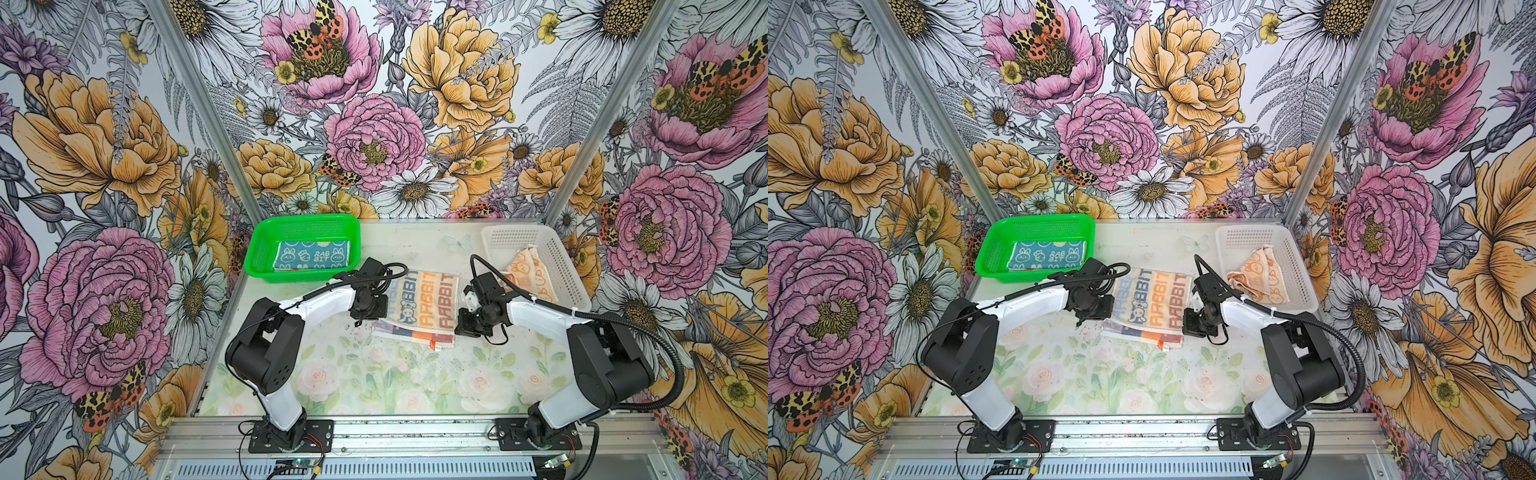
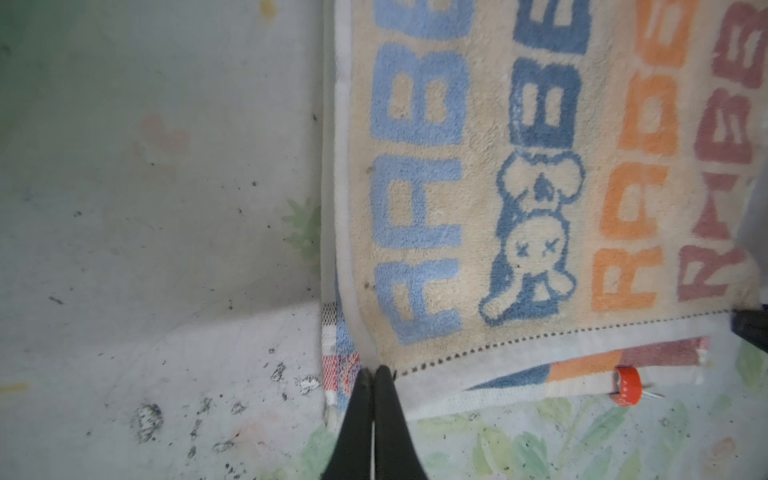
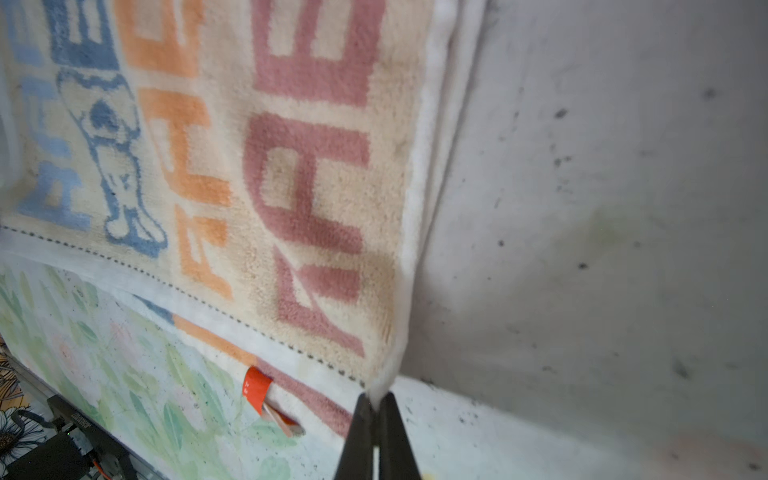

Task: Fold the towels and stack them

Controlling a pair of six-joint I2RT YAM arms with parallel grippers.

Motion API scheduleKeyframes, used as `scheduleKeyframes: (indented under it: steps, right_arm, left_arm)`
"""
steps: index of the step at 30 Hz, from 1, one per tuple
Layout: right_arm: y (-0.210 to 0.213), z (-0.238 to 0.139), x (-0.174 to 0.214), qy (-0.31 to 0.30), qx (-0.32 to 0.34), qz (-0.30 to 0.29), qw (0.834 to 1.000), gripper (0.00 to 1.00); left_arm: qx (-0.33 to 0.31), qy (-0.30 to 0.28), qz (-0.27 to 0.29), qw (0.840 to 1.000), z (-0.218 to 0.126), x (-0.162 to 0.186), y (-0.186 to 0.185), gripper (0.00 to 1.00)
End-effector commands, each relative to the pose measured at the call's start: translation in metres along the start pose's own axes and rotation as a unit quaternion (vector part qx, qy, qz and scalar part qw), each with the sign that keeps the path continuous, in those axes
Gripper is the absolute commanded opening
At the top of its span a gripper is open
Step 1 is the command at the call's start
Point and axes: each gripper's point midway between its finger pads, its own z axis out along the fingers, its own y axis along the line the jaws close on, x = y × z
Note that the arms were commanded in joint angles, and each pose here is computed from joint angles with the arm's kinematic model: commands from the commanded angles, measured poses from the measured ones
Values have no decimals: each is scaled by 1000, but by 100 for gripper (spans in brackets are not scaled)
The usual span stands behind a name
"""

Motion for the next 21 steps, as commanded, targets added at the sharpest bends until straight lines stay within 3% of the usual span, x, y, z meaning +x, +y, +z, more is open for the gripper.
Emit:
scheduleKeyframes:
  steps: [1, 6, 13, 21]
  right_arm:
    - [-6, 9, -5, -8, 9, 6, 1000, 0]
    - [-7, 17, -8, -9, 8, 22, 1000, 0]
    - [-14, 29, -10, -13, 37, 26, 999, 0]
    - [-19, 47, -35, 8, 34, 28, 999, 0]
  left_arm:
    - [-7, -13, -1, 1000, 6, -6, -2, 0]
    - [-16, -7, -1, 1000, 12, -4, 3, 0]
    - [-14, 47, -3, 999, 46, 13, -3, 0]
    - [-14, 35, -11, 999, 46, 0, -8, 0]
